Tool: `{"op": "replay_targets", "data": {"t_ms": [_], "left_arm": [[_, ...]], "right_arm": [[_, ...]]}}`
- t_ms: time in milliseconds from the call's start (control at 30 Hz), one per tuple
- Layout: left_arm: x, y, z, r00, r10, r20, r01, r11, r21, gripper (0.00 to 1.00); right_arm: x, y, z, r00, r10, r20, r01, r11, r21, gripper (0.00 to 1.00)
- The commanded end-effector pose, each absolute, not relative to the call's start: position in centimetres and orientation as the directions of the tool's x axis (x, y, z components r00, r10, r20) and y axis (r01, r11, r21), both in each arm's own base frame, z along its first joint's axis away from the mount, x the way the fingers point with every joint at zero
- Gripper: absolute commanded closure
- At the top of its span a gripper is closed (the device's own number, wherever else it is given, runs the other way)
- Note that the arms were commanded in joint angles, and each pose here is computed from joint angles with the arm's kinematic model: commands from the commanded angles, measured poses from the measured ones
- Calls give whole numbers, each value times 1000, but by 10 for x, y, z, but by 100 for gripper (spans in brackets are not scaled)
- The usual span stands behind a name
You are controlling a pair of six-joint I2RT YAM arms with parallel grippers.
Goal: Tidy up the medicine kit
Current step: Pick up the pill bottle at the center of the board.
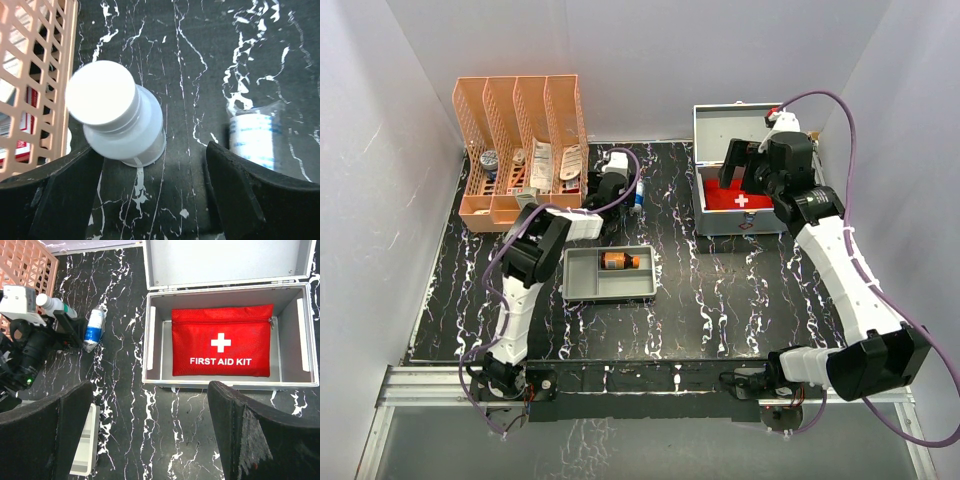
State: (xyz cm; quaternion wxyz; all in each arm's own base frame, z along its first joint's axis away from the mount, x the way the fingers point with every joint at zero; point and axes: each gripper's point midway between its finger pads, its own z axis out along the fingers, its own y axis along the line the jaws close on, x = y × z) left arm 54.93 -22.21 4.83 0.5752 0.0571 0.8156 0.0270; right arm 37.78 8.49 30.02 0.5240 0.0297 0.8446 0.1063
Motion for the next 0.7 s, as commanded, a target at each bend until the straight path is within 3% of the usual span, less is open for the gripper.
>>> {"op": "replay_targets", "data": {"t_ms": [0,500,667], "left_arm": [[571,-218,67,-267,68,-961,5,998,70,20],[599,-212,49,-242,52,-969,-22,998,59,21],[606,-212,46,-226,37,-973,-27,999,44,34]], "right_arm": [[387,86,333,-371,167,-913,-90,972,215,2],[395,90,322,-401,162,-902,-93,972,216,2],[397,91,322,-404,161,-901,-95,972,216,2]]}}
